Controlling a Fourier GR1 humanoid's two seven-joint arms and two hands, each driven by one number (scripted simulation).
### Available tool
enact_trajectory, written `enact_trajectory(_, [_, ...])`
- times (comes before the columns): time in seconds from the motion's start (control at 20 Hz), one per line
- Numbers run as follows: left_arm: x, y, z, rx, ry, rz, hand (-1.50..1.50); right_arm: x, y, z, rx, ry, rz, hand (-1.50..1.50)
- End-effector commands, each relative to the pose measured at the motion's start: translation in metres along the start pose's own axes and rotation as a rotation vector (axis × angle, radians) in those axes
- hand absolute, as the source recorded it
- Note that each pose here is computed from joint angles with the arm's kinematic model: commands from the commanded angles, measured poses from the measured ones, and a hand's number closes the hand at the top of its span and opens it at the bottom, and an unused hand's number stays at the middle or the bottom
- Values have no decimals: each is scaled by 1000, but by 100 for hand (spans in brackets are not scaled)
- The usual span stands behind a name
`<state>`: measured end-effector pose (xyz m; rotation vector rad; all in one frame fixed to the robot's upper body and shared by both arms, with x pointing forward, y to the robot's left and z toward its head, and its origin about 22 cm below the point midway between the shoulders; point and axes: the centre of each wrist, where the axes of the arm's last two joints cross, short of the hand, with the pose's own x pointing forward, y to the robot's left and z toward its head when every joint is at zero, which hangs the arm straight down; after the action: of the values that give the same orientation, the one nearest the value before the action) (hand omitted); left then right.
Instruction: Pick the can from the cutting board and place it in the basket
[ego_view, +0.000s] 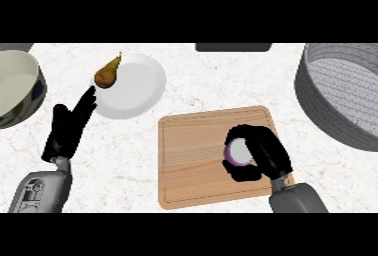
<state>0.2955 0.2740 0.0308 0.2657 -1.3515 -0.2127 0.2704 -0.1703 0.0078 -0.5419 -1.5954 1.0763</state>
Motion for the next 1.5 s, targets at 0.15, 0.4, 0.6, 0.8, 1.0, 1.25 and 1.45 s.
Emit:
enact_trajectory(0.15, [-9,1,3,14,10,5,0,-35,-11,32,334,-59,423,150])
enact_trajectory(0.4, [-15,0,8,10,10,7,0,-31,-35,55,341,-172,573,150])
enact_trajectory(0.6, [-15,13,-4,20,3,4,0,-21,-63,70,283,-186,336,150])
enact_trajectory(0.8, [-16,8,7,19,8,3,0,-8,-100,79,218,-206,138,150])
enact_trajectory(1.0, [-21,1,3,44,17,-3,0,18,-126,90,102,-297,-99,150])
enact_trajectory(1.25, [-9,1,-7,29,24,7,0,30,-188,113,-26,-283,-171,150])
enact_trajectory(1.45, [-19,-1,2,25,13,1,0,47,-232,124,-104,-253,-171,150])
